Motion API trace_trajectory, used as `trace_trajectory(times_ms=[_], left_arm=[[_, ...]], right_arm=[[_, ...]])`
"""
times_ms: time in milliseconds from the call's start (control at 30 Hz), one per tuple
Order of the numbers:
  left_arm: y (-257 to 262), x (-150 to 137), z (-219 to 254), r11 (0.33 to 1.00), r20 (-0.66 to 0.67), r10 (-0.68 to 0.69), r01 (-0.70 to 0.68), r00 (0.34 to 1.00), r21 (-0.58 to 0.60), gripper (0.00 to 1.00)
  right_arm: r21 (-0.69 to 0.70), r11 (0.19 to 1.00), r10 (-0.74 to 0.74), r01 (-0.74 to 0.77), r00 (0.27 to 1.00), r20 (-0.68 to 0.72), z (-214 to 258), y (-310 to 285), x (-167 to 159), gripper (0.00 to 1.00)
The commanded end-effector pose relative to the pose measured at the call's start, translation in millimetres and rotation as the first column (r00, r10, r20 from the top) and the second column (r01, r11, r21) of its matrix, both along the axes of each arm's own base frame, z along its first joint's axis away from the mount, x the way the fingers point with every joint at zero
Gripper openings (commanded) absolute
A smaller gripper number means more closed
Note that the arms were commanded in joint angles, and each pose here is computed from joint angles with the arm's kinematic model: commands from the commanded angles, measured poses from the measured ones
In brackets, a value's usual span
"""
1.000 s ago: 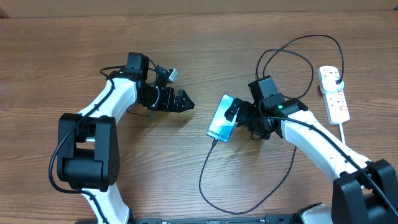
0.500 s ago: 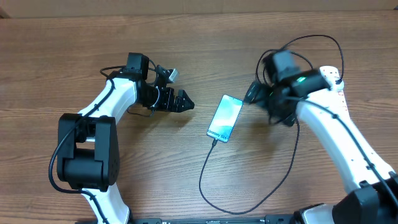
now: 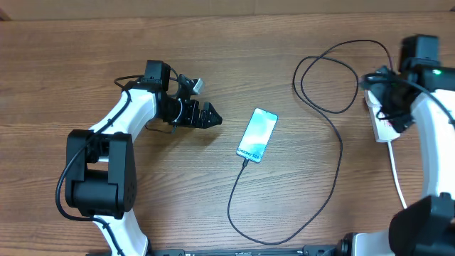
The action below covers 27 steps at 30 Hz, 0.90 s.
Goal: Plug charger to phone and switch on socket
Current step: 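Move the right gripper right toward the white power strip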
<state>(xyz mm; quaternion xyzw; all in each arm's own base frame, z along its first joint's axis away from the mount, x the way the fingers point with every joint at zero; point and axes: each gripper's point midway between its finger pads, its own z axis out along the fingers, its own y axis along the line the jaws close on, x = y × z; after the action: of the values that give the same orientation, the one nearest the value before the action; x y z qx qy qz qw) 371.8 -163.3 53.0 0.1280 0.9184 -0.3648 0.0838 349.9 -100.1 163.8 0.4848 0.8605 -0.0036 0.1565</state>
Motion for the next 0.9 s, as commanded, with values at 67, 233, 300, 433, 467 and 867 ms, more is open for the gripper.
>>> trace_trajectory(times_ms=[67,233,300,433,467,867], left_arm=[[1,3,3,1.000,0.012,0.000,0.000,1.000,-0.001,1.00],[1,3,3,1.000,0.013,0.000,0.000,1.000,-0.001,1.00],[1,3,3,1.000,0.012,0.000,0.000,1.000,-0.001,1.00],[1,3,3,1.000,0.012,0.000,0.000,1.000,-0.001,1.00],[1,3,3,1.000,0.013,0.000,0.000,1.000,-0.001,1.00],[1,3,3,1.000,0.012,0.000,0.000,1.000,-0.001,1.00]], right_arm=[[-0.034,0.995,-0.100,0.098,0.993,-0.065,-25,-42,-2,1.00],[-0.101,0.984,-0.161,0.150,0.980,-0.116,-47,-71,-3,1.00],[-0.134,0.977,-0.182,0.165,0.975,-0.128,-53,-81,-3,1.00],[-0.178,0.964,-0.222,0.198,0.967,-0.122,-62,-97,-3,1.00],[-0.181,0.959,-0.241,0.217,0.963,-0.118,-63,-100,-3,1.00],[-0.188,0.928,-0.339,0.322,0.938,-0.069,-82,-123,6,1.00]])
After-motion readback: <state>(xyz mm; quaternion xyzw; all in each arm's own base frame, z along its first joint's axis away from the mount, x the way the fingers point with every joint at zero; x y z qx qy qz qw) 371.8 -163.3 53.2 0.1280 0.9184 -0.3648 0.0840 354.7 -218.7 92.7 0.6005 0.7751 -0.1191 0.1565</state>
